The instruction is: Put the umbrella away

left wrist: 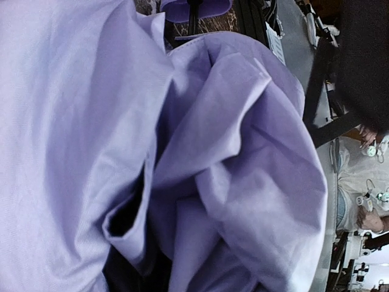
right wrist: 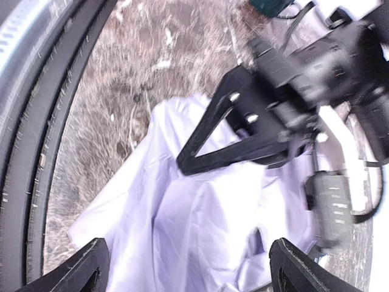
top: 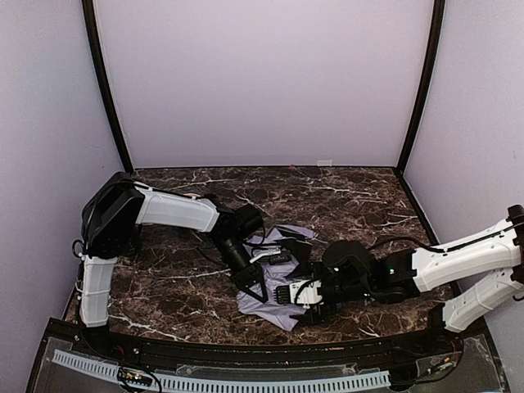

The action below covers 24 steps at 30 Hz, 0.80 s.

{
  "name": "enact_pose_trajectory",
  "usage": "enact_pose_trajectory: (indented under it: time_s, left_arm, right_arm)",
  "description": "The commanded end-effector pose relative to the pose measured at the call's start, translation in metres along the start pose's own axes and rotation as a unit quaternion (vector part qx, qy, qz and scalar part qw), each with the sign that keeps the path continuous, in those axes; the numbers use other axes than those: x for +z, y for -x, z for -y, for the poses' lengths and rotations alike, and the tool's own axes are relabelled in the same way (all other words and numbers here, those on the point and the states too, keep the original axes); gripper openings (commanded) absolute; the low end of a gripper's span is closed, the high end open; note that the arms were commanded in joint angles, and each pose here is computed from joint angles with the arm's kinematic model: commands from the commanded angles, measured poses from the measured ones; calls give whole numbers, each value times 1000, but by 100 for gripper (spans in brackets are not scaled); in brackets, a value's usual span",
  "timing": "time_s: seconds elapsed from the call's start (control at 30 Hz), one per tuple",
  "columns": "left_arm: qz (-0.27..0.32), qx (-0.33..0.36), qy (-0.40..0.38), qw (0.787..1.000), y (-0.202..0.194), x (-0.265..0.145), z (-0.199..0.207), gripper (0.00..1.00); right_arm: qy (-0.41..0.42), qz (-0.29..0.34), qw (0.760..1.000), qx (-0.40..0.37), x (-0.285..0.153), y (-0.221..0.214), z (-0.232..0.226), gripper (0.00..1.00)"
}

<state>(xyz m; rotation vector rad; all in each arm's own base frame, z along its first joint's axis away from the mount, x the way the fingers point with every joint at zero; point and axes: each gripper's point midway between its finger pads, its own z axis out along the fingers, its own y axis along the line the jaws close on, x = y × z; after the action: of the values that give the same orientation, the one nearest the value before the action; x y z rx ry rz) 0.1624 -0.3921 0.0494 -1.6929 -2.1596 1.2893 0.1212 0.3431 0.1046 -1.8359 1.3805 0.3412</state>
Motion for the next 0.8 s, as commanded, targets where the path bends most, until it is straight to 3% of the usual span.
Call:
enact_pose_trajectory:
  time_s: [0.0,0.2,0.23,0.33,0.43,0.57,0.6,0.67,0.77]
  left_arm:
    - [-27,-61,-25,997,-18,3,2,19]
    - [-20,-69,-50,996,-15,5,-2,19]
    - [-23,-70,-54,996,-15,6,-3,19]
    - [-33,-67,-65,995,-15,7,-4,19]
    - [-33,-59,-64,996,-13,4,-5,22]
    - [-14,-42,-52,998,0,-9,-7,48]
    - [-2,-31,-49,998,6,-14,-6,64]
    - [26,1,-36,999,19,-27,-2,89]
    - [73,50,-6,996,36,-52,4,98]
  right_arm:
    - [-30,0,999,-30,17,2,7,93]
    - [-10,2,1000,-22,40,-10,1,86]
    - [-6,4,1000,-9,42,-10,3,79]
    - [-4,3,1000,26,47,-13,13,42]
    - [9,4,998,60,48,-19,15,24]
    - [79,35,989,123,43,-14,11,5]
    - [99,36,985,140,42,-14,9,0]
    - [143,32,973,181,41,-18,3,0]
    - [200,37,945,255,35,-20,-2,0]
